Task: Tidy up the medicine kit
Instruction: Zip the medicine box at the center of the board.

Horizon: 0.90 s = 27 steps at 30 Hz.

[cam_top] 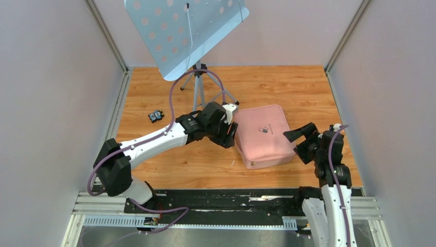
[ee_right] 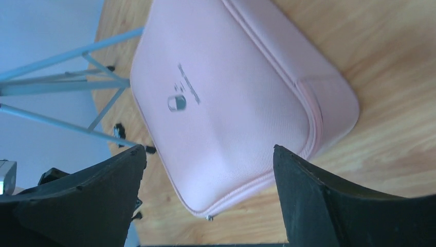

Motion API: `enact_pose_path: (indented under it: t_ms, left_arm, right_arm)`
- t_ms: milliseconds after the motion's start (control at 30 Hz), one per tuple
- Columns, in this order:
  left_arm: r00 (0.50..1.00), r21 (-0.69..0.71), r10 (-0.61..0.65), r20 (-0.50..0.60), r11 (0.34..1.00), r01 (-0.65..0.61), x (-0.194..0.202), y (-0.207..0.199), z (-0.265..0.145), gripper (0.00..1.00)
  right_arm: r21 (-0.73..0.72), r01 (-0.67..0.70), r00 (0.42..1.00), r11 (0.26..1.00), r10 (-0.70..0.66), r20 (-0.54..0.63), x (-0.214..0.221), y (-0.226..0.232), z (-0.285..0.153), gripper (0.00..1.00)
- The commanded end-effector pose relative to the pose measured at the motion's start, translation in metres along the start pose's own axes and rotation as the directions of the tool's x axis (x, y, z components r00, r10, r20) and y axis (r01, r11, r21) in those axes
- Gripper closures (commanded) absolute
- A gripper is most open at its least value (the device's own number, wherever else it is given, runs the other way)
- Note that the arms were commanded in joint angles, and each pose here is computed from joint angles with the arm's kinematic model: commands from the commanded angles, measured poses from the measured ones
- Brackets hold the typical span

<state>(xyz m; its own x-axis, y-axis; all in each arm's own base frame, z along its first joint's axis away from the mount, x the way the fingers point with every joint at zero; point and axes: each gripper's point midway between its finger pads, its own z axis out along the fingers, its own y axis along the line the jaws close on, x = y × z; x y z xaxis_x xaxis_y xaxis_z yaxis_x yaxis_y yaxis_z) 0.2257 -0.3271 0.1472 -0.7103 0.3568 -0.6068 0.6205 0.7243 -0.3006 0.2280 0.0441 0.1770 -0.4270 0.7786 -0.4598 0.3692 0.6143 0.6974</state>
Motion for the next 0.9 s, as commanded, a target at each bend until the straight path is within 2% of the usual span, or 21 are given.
enact_pose_path:
  t_ms: [0,200,433,700,867]
  left_arm:
    - [0.997,0.085,-0.022,0.072,0.996,0.016,0.001,-0.024,-0.012,0.35]
    - [0.998,0.149,-0.046,0.047,0.988,0.038,0.021,-0.045,0.002,0.35]
    - [0.998,0.173,-0.046,0.039,0.984,0.039,0.021,-0.057,0.013,0.36]
    - [0.998,0.160,-0.048,0.046,0.986,0.040,0.019,-0.056,0.014,0.37]
    - [0.997,0.156,-0.062,0.042,0.986,0.055,0.024,-0.054,0.015,0.37]
  right_arm:
    - [-0.031,-0.244,0.951,0.969,0.233,-0.203,0.056,-0.005,-0.002,0.11]
    - [-0.061,-0.352,0.896,0.934,0.317,-0.312,0.083,-0.009,0.010,0.22]
    - [-0.044,-0.356,0.889,0.933,0.324,-0.323,0.090,-0.015,0.010,0.36]
    - [0.022,-0.301,0.935,0.953,0.300,-0.192,0.081,-0.034,-0.014,0.32]
    - [0.029,-0.346,0.906,0.938,0.342,-0.250,0.099,-0.041,-0.012,0.28]
